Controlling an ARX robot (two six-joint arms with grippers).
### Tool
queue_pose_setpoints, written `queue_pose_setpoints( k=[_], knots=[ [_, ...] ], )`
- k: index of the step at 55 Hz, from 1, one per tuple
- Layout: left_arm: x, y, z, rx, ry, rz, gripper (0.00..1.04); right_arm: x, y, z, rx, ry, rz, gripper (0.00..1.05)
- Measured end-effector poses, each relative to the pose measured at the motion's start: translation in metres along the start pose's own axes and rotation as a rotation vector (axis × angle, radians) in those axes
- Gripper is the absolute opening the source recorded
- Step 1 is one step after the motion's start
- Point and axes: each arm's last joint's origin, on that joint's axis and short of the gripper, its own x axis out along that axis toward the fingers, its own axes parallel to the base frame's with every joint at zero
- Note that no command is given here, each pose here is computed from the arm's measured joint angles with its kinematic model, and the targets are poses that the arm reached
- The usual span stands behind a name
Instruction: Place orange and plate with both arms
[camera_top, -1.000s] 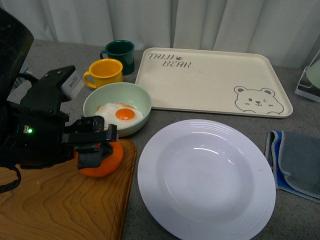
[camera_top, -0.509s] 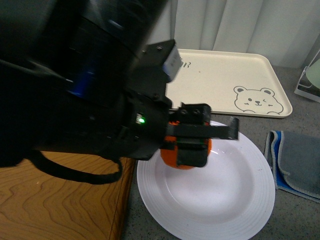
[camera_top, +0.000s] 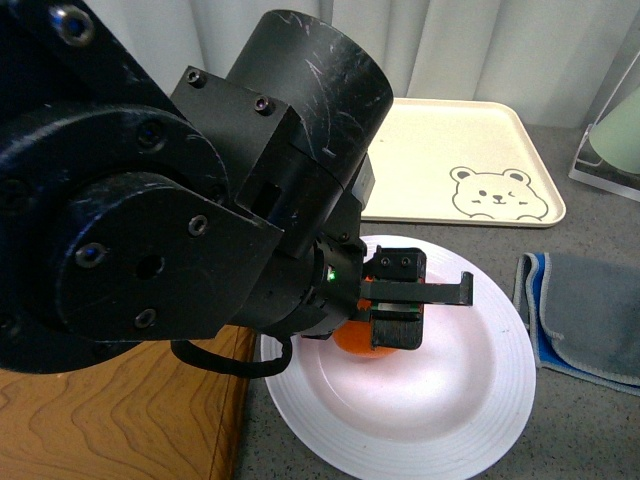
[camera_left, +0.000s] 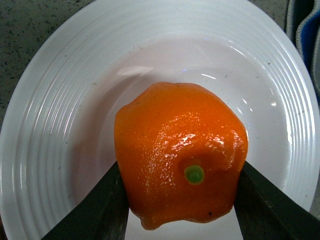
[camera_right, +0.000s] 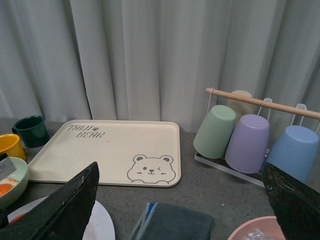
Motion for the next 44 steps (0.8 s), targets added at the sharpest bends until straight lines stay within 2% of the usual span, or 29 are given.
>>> queue_pose_setpoints(
  k=[7,18,24,35,37,40,44],
  knots=[
    [0.004,0.002,-0.002,0.002,0.016,0.011,0.49,0.000,0.000,0.000,0.000,0.000,0.000,0.95],
    [0.004,0.005,-0.001,-0.005,0.008,0.019,0.78,0.000,0.000,0.000,0.000,0.000,0.000,0.95],
    [-0.001,0.010,0.001,-0.024,-0.001,0.012,0.99,0.000,0.000,0.000,0.000,0.000,0.000,0.95],
    [-0.035,0.024,0.016,-0.133,-0.128,-0.005,0.98,0.000,0.000,0.000,0.000,0.000,0.000,0.95],
    [-0.043,0.029,0.016,-0.133,-0.204,0.015,0.97,0.000,0.000,0.000,0.000,0.000,0.000,0.95],
    [-0.050,0.041,0.012,-0.037,-0.540,0.240,0.84,0.000,0.000,0.000,0.000,0.000,0.000,0.95],
    [-0.066,0.056,-0.003,0.009,-0.742,0.384,0.73,0.000,0.000,0.000,0.000,0.000,0.002,0.95]
  ],
)
